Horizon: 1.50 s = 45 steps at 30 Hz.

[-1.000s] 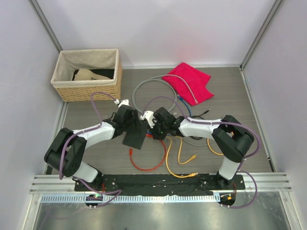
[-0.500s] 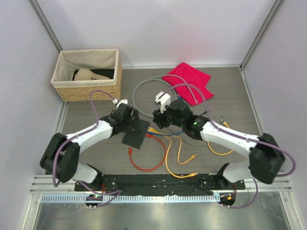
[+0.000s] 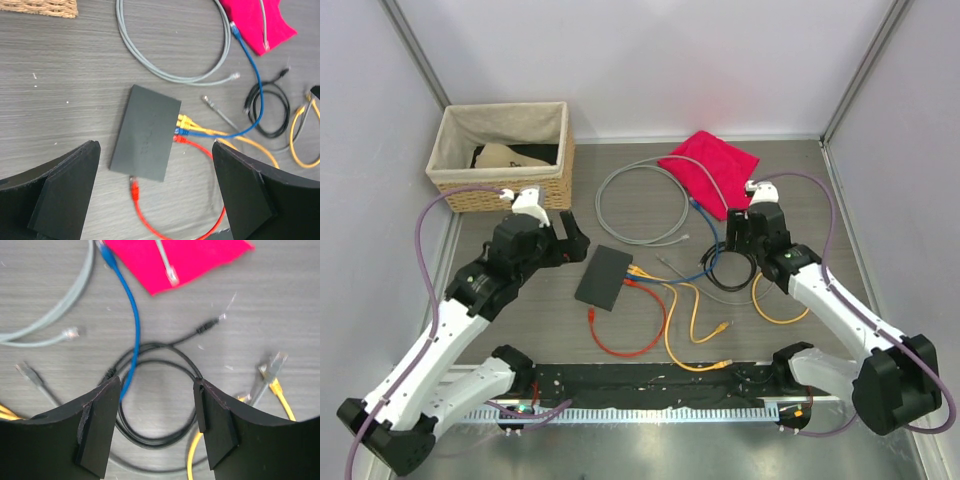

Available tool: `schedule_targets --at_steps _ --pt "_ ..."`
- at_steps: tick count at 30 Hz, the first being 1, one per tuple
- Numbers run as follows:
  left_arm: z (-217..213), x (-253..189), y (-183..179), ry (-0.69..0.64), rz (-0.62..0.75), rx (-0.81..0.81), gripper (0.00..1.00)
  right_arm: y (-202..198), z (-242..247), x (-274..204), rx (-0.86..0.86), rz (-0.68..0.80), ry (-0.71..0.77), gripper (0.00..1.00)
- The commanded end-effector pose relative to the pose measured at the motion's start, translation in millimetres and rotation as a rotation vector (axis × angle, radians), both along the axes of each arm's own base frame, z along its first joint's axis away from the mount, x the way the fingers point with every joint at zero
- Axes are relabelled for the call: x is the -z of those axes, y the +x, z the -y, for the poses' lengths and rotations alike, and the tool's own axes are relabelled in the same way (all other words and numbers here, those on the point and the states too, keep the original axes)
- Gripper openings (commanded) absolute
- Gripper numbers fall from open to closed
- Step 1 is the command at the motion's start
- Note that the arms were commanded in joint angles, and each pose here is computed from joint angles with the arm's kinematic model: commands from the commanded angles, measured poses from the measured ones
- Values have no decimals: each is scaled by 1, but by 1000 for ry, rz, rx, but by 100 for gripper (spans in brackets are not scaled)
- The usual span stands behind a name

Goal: Insert the plug into the switch port
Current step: Pick up the connector from the center of the board.

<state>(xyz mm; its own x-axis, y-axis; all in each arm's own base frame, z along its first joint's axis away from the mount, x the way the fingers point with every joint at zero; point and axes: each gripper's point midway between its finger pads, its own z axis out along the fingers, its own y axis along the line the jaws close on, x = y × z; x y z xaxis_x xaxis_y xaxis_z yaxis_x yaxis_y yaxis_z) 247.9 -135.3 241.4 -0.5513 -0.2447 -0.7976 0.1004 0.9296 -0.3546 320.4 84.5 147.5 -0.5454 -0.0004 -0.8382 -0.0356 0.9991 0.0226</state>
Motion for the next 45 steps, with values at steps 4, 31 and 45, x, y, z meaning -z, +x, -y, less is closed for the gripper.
schedule_targets --at_steps 4,31,45 --pt "-9 17 -20 106 9 103 100 -2 -64 14 -302 -78 151 61" --pt "-28 45 -11 88 -104 43 99 -14 -173 121 -682 -377 -115 44" --pt "-30 48 -10 84 -111 35 100 57 -110 23 -401 -86 -233 1"
